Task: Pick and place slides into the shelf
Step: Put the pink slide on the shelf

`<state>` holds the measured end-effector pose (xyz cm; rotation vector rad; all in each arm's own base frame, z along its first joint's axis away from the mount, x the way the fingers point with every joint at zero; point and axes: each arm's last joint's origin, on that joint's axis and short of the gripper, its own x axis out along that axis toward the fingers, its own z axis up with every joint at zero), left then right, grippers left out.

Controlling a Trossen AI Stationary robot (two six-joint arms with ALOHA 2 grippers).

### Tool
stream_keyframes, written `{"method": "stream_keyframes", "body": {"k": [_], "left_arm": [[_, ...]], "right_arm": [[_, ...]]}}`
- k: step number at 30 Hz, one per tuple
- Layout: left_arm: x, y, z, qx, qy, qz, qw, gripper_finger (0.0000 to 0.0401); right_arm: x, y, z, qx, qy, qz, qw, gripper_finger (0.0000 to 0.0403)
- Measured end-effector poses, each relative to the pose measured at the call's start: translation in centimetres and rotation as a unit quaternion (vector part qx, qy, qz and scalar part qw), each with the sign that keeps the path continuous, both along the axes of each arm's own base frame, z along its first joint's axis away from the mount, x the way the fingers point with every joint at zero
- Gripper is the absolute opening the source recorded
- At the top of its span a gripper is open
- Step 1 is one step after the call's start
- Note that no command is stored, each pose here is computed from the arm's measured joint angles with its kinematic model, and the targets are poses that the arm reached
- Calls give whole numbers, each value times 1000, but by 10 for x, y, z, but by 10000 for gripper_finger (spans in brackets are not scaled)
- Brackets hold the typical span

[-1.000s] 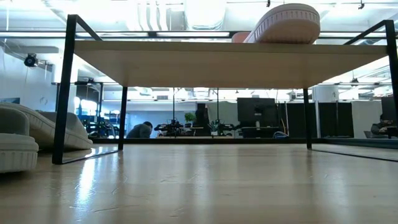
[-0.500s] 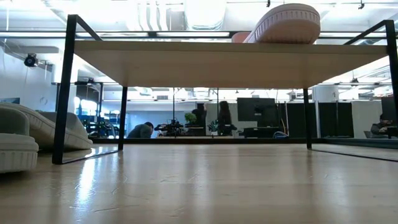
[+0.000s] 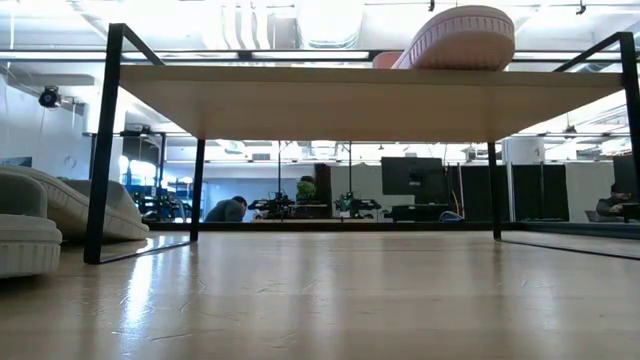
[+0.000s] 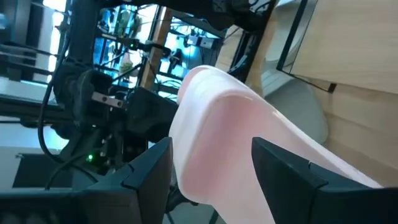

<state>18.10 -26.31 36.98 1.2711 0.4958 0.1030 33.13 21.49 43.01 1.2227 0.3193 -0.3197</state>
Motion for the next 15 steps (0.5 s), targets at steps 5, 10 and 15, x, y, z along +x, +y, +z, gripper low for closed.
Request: {"method": "stream_keyframes", "body": {"k": [5, 10, 15], "left_arm": [[1, 0, 0, 0, 0, 0, 1000, 19], [8, 3, 0, 21, 7, 2, 1000, 19], [17, 5, 1, 12, 4, 9, 1000, 19]], "right_arm": [[3, -3, 1, 0, -2, -1, 1000, 210], [8, -6, -1, 12, -5, 10, 1000, 210], [17, -10, -4, 14, -18, 18, 1000, 210]]}}
